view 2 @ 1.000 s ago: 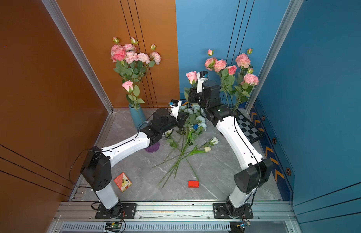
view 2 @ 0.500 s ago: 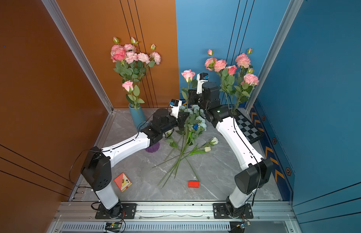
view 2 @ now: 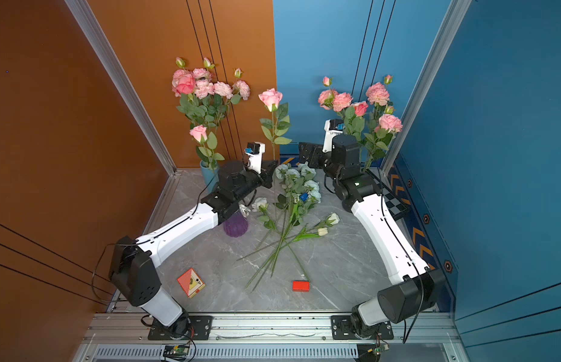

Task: Place the pink flowers into the vase
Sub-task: Place the flower in the vase.

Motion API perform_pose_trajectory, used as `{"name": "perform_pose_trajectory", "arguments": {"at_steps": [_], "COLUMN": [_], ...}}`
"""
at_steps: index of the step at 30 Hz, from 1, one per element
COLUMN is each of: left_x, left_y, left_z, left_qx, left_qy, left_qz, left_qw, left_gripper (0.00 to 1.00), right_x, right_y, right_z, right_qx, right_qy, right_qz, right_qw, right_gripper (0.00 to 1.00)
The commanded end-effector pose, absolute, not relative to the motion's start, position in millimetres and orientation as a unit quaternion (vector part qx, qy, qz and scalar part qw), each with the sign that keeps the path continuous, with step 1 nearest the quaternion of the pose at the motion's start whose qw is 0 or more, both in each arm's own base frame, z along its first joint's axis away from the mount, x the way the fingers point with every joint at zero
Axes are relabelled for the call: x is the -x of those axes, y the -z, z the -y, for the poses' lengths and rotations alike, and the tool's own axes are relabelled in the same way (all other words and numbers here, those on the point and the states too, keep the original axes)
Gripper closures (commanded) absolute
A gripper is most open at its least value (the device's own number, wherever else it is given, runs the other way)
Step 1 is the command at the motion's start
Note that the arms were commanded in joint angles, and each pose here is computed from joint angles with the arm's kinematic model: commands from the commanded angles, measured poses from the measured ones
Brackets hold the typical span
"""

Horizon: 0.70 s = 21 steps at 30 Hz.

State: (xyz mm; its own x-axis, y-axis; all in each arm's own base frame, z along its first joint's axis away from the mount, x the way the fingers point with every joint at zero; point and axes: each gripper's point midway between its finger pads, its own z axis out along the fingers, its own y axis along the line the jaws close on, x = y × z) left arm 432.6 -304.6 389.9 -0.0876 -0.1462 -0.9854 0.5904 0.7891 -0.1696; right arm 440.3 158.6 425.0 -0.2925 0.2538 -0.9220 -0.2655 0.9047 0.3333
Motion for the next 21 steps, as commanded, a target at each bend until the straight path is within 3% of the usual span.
{"name": "perform_pose_trajectory", "arguments": {"at_steps": [1,12,21], "left_x": [-424,-395,-384], "left_y": [-433,-497,-497], "left_z": [274,199,148], "left_qx": [-0.158,-0.123,-0.083], "left_qy": [0.233,0.145,0.092], "left_qz": [-0.652,-0.606,-0.606], "left_qw": [0.704,0.773,0.786], "left_gripper": [1.0,1.0,1.0], "right_x": [-439,-416,-393], "right_y": [-411,-393,-371], "right_z": [-166,-242,-294], "right_qx": [0.008,0.132,0.203], "right_qy": [-0.237,-0.338,-0.371], "right_qz": [-0.781,-0.773,-0.77], "right_qw": [0.578,0.52,0.478], "right_gripper": [0.0,0.0,0.0]}}
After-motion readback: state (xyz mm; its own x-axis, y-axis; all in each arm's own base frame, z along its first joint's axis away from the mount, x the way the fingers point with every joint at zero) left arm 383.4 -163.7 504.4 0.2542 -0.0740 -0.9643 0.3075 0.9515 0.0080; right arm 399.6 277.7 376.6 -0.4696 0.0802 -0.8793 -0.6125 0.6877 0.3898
